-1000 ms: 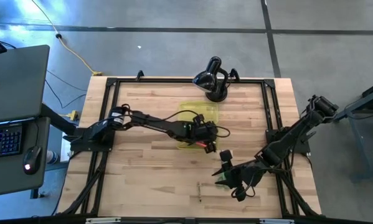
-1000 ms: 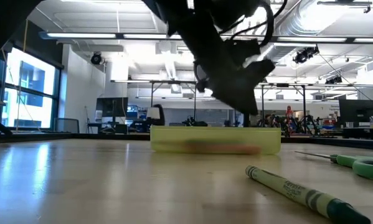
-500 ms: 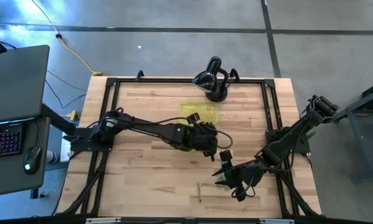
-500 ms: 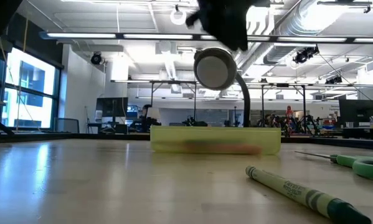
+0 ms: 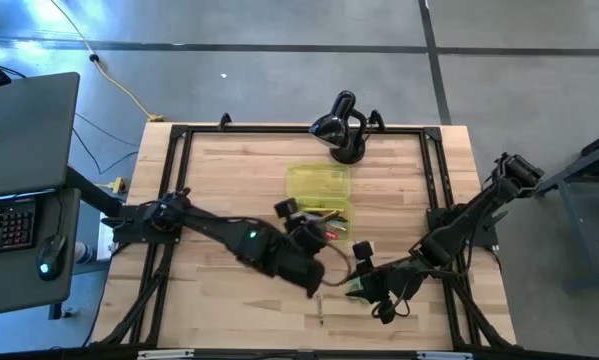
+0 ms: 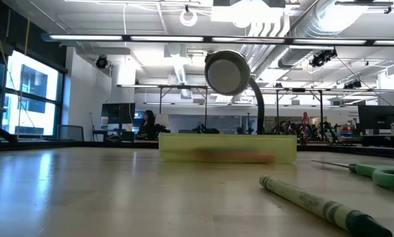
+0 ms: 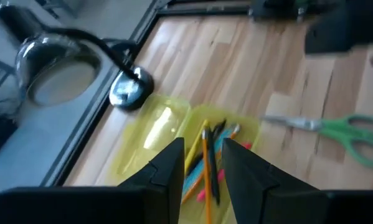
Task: Pick & place school supplies into a supply box
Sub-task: Put the green scissors into the yellow school supply box
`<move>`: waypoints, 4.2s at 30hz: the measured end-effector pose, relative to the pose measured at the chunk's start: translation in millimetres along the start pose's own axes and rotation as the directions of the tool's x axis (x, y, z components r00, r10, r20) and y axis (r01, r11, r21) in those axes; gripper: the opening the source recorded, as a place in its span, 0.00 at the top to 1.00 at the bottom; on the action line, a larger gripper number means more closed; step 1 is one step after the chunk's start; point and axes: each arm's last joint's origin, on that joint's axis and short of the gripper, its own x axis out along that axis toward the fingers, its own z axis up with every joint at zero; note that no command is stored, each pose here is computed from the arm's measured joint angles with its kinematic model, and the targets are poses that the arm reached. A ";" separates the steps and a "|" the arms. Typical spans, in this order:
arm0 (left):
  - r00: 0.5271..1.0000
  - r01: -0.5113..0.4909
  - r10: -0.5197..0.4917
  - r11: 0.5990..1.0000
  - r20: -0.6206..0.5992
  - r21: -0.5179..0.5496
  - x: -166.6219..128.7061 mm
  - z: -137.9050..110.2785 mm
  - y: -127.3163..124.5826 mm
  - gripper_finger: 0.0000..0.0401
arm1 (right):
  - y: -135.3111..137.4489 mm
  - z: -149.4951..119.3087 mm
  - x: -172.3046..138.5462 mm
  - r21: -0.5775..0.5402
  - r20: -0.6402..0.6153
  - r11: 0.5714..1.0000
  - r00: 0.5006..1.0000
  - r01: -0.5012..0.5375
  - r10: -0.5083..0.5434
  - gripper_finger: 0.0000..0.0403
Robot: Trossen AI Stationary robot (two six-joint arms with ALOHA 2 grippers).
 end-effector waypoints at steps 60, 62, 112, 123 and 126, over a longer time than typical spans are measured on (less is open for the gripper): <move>0.991 -0.090 0.099 0.991 0.092 -0.096 -63.4 -43.6 -26.8 0.66 | 19.6 -119.0 48.6 0.290 -0.783 0.742 0.596 0.604 -0.179 0.78; 0.991 -0.090 0.099 0.991 0.091 -0.096 -63.4 -43.6 -26.8 0.66 | 18.8 -119.6 48.4 0.260 -0.778 0.758 0.595 0.598 -0.203 0.81; 0.989 -0.091 0.105 0.986 0.101 -0.139 -63.9 -43.1 -25.9 0.66 | -104.2 -56.7 51.3 -0.183 -0.496 0.967 0.833 0.176 -0.245 1.00; 0.986 -0.105 0.120 0.986 0.117 -0.126 -64.2 -42.4 -25.0 0.66 | -173.2 -65.7 54.7 -0.265 -0.486 0.950 0.827 0.167 -0.281 1.00; 0.986 -0.106 0.121 0.986 0.118 -0.127 -64.2 -42.3 -24.8 0.66 | -181.3 -68.7 62.9 -0.201 -0.460 0.963 0.850 0.181 -0.256 1.00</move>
